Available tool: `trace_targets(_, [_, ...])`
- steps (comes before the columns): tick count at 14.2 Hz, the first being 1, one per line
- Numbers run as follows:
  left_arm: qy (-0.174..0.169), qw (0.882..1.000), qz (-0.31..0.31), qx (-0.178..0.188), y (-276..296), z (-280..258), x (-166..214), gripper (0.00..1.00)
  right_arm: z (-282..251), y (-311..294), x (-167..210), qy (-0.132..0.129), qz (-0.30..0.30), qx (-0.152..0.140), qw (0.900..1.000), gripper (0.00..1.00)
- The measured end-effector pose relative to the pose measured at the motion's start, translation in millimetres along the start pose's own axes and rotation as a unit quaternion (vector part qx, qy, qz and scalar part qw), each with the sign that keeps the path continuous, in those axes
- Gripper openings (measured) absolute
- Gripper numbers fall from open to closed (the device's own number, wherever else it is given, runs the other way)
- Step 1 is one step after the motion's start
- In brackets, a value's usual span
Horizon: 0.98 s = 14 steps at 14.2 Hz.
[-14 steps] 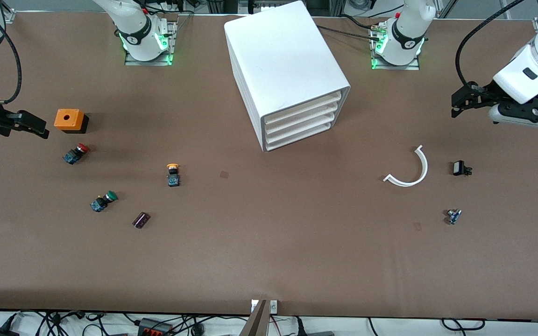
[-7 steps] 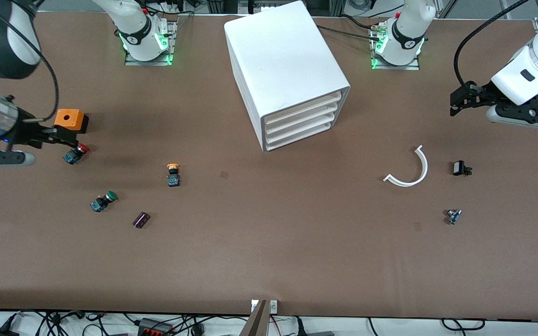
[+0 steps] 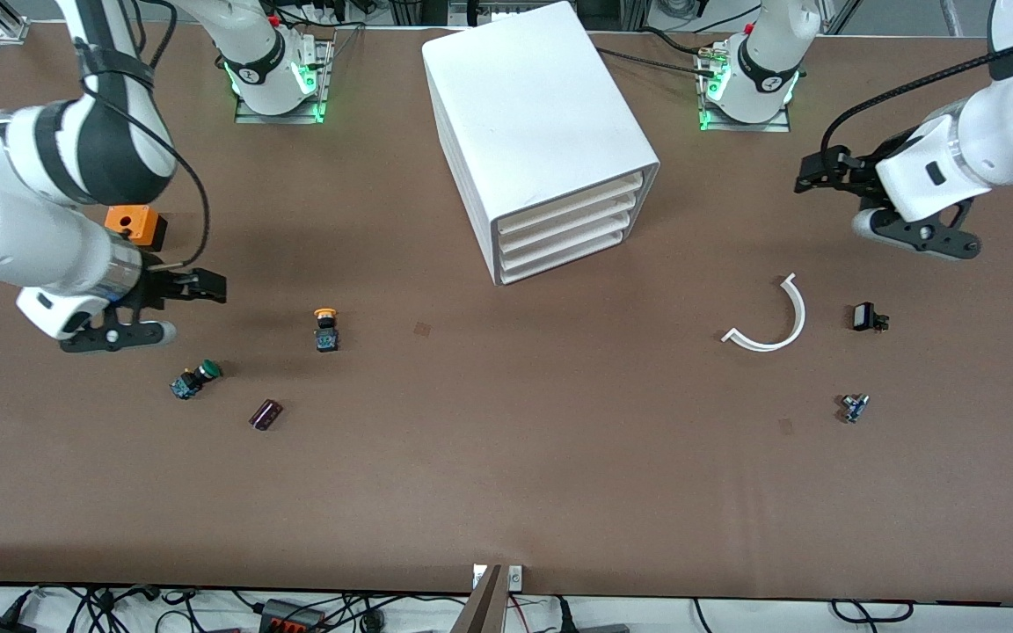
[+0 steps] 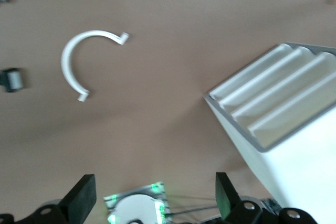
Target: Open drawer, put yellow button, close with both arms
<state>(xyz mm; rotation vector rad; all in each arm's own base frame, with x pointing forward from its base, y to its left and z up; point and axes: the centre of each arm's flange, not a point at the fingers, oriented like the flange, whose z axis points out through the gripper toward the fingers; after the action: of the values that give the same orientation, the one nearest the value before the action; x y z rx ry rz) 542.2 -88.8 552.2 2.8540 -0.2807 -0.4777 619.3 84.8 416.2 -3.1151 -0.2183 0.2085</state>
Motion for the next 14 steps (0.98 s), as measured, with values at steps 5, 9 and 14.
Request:
trace_targets(5, [-0.077, 0.980, 0.055, -0.174, 17.5, 77.6, 57.3, 1.00, 61.2, -53.6, 21.2, -0.012, -0.033, -0.009, 0.999, 1.00])
trace_targets(9, [-0.103, 0.941, 0.128, -0.296, 29.1, 151.1, 102.2, 1.00, 112.0, -71.6, 34.1, -0.018, -0.037, -0.005, 0.999, 1.00])
trace_targets(14, [-0.055, 0.900, 0.199, -0.384, 65.1, 248.6, 118.2, 0.99, 166.8, -95.0, 39.9, -0.012, -0.052, -0.007, 0.999, 1.00])
